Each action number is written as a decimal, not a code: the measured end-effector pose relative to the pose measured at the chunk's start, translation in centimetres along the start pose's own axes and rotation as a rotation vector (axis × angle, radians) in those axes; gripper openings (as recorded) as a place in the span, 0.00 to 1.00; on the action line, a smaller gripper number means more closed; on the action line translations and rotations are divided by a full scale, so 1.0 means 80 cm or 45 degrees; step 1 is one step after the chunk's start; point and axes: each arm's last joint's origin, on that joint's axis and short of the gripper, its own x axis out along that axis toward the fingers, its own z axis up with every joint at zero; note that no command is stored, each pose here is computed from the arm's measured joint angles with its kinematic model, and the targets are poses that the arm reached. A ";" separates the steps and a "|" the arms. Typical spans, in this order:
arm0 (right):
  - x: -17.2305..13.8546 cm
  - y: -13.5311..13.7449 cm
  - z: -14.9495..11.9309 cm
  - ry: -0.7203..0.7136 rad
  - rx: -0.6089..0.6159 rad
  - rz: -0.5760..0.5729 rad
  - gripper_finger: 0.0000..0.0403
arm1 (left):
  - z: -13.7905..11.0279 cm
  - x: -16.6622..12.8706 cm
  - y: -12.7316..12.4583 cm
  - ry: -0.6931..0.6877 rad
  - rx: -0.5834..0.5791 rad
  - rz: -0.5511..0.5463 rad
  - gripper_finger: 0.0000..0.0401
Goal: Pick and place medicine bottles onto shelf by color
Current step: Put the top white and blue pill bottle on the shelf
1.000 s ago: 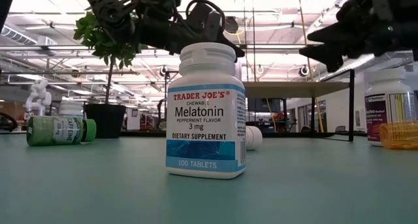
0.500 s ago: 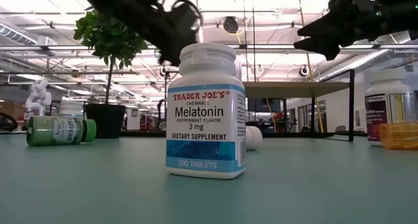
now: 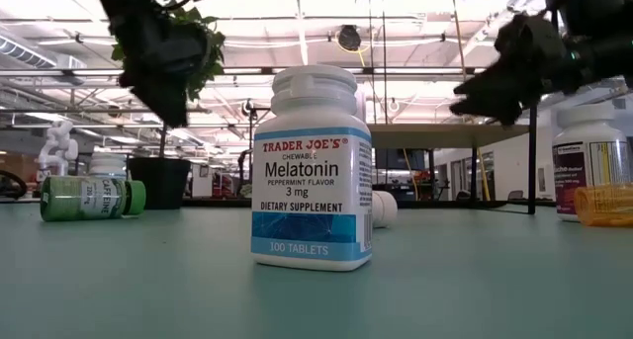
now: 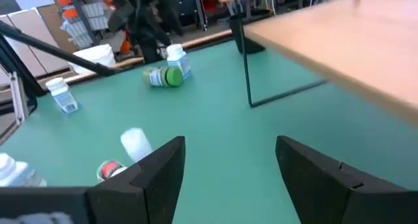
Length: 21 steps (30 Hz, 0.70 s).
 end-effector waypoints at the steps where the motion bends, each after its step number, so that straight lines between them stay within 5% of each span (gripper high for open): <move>1: 0.000 -0.001 -0.005 -0.014 0.002 0.004 0.58 | -0.004 0.000 0.001 0.031 0.022 0.018 0.51; 10: -0.004 0.008 0.011 -0.227 -0.097 0.253 0.59 | -0.020 -0.002 0.010 0.227 0.420 0.049 0.63; 21: -0.003 0.007 0.011 -0.239 -0.204 0.196 0.59 | -0.034 -0.007 0.024 0.430 0.945 0.097 0.74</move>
